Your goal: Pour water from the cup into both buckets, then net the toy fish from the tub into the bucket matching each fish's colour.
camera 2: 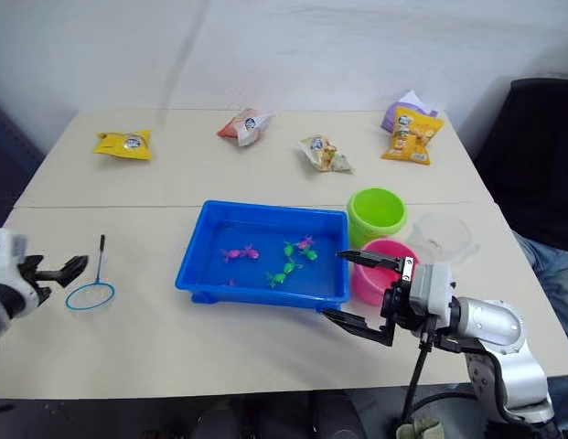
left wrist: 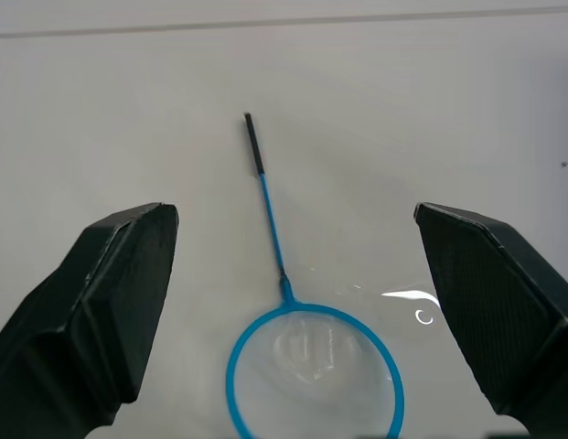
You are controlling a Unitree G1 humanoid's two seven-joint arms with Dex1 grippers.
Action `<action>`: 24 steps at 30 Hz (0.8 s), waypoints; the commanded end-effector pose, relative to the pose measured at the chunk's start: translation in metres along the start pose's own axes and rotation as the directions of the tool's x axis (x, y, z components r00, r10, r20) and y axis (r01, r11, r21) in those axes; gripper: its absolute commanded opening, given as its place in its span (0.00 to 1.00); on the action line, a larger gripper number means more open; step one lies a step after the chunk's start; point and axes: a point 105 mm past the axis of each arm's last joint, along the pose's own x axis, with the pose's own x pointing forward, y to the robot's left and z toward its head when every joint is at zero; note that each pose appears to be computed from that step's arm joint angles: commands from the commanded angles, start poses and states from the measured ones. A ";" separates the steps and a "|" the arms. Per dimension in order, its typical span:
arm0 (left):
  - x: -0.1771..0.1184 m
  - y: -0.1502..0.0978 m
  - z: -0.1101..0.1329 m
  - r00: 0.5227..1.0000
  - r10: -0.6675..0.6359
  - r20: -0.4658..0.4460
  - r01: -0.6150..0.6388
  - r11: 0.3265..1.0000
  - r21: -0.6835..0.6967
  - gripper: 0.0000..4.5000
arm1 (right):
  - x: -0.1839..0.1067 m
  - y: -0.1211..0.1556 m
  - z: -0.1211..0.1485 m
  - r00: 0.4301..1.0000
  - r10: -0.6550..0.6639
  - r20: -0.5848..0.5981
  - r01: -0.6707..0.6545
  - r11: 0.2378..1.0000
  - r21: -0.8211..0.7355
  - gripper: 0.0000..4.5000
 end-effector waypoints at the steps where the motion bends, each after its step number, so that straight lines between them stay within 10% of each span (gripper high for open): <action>1: 0.029 0.007 -0.012 0.989 0.087 -0.121 -0.088 0.996 -0.004 1.00 | 0.009 -0.003 0.013 0.999 -0.020 0.025 0.022 0.997 -0.078 0.99; 12: 0.059 -0.018 -0.038 0.963 -0.005 -0.271 -0.014 0.997 -0.070 1.00 | 0.009 -0.006 0.011 0.997 -0.079 -0.009 0.078 0.991 -0.109 0.99; 22: 0.054 -0.007 -0.062 0.943 0.028 -0.330 -0.068 0.992 -0.109 0.04 | -0.001 0.000 0.007 0.995 -0.092 -0.042 0.088 0.992 -0.087 1.00; 24: 0.054 -0.004 -0.060 0.948 0.039 -0.316 -0.079 0.990 -0.115 0.01 | -0.002 0.001 0.006 0.995 -0.089 -0.046 0.084 0.993 -0.087 1.00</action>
